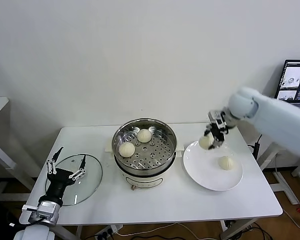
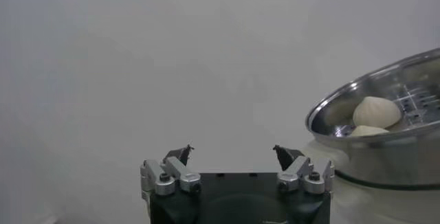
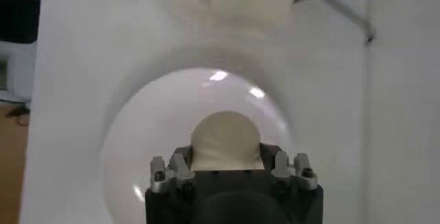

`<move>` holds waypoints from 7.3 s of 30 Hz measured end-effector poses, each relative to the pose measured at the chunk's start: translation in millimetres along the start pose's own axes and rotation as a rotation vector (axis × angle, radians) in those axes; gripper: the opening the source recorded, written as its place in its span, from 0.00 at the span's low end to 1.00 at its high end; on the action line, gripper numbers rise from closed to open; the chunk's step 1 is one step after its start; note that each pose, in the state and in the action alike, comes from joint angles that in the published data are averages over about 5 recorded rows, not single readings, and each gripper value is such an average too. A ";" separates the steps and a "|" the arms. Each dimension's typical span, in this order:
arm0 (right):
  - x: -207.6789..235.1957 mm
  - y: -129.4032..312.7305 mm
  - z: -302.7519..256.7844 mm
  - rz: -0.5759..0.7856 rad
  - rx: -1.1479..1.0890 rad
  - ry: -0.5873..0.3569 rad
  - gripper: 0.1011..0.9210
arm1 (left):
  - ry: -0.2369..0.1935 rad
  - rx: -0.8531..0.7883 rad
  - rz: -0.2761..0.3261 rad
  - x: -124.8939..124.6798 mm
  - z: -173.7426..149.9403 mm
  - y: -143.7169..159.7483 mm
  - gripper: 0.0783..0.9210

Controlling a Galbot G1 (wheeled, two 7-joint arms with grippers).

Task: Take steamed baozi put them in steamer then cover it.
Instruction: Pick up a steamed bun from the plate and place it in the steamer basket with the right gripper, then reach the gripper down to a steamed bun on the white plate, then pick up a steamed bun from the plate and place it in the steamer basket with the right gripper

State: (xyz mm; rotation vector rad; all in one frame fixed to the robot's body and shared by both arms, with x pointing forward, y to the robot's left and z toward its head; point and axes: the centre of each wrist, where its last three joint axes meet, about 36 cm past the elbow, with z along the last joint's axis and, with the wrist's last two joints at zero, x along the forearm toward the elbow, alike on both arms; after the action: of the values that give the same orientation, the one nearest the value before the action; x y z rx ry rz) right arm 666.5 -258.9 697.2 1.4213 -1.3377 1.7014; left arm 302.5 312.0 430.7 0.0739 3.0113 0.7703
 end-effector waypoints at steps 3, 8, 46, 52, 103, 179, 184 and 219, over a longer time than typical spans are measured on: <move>14.4 -17.6 -24.1 0.019 0.127 0.000 0.69 | -0.002 -0.002 -0.002 0.3 -0.7 1.7 0.88; 21.6 -39.7 -67.8 0.029 0.375 -0.007 0.69 | -0.001 -0.005 -0.005 0.6 0.1 5.1 0.88; -67.1 -17.7 -209.9 -0.061 1.240 -0.265 0.69 | 0.029 -0.001 -0.014 -6.8 19.1 9.3 0.88; -82.6 -14.5 -215.9 -0.106 1.232 -0.260 0.69 | 0.032 -0.002 -0.013 -6.2 20.9 9.9 0.88; -3.3 -22.6 -114.0 -0.081 0.876 -0.172 0.88 | 0.003 -0.004 0.012 -2.2 7.8 -0.4 0.88; -191.0 135.8 161.4 -0.145 -0.375 0.110 0.71 | 0.010 0.003 0.022 -6.4 9.8 -12.1 0.88; -180.0 132.1 161.0 -0.142 -0.387 0.098 0.70 | 0.007 0.004 0.022 -7.0 9.3 -12.4 0.88; 25.2 -34.9 -63.9 -0.119 -0.315 -0.077 0.70 | -0.027 0.003 0.016 -16.9 7.9 1.3 0.88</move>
State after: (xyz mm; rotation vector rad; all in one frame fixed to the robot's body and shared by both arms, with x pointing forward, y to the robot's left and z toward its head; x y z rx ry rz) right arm 664.0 -192.4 736.1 1.3630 -1.4571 1.3047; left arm 319.8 315.9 424.7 0.1079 2.9901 0.7595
